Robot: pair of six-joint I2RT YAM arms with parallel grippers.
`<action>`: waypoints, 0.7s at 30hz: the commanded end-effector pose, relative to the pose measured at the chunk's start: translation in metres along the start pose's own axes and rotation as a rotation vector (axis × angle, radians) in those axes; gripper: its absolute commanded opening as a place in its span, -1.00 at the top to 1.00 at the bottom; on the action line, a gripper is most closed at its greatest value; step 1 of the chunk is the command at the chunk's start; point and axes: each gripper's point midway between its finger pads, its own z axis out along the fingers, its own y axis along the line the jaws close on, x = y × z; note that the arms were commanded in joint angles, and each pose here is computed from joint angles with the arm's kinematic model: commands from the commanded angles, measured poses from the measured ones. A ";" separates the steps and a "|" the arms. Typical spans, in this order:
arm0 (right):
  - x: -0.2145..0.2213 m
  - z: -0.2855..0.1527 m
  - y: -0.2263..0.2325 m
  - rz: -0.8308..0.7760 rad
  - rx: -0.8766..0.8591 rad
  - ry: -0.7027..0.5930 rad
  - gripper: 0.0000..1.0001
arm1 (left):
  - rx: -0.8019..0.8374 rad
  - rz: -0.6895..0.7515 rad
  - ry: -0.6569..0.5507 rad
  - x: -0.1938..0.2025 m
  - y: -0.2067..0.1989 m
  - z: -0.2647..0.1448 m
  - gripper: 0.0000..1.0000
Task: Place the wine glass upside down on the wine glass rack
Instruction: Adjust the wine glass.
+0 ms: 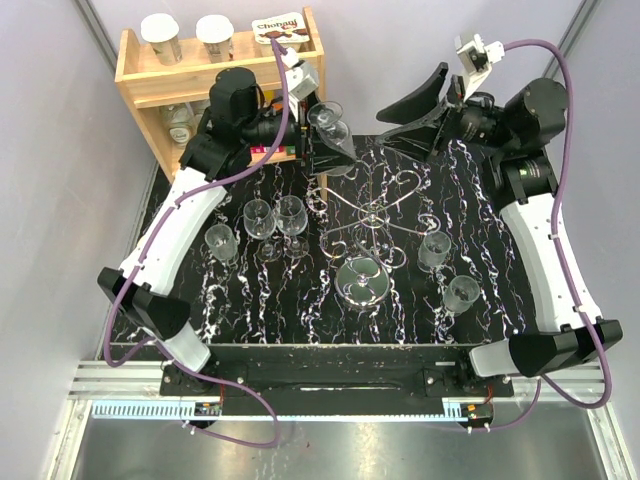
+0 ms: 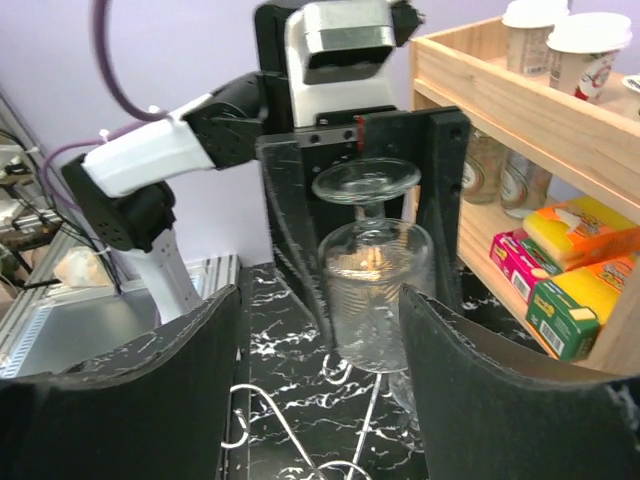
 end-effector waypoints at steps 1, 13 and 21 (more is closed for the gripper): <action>0.021 0.006 -0.024 0.005 0.069 0.058 -0.43 | -0.001 0.169 -0.007 -0.024 -0.018 -0.004 1.00; 0.041 0.024 -0.027 -0.025 0.070 0.102 -0.47 | 0.014 0.179 0.041 -0.017 -0.026 0.014 1.00; 0.038 0.025 -0.024 -0.039 0.072 0.099 -0.47 | 0.018 0.165 0.062 -0.008 -0.024 0.020 1.00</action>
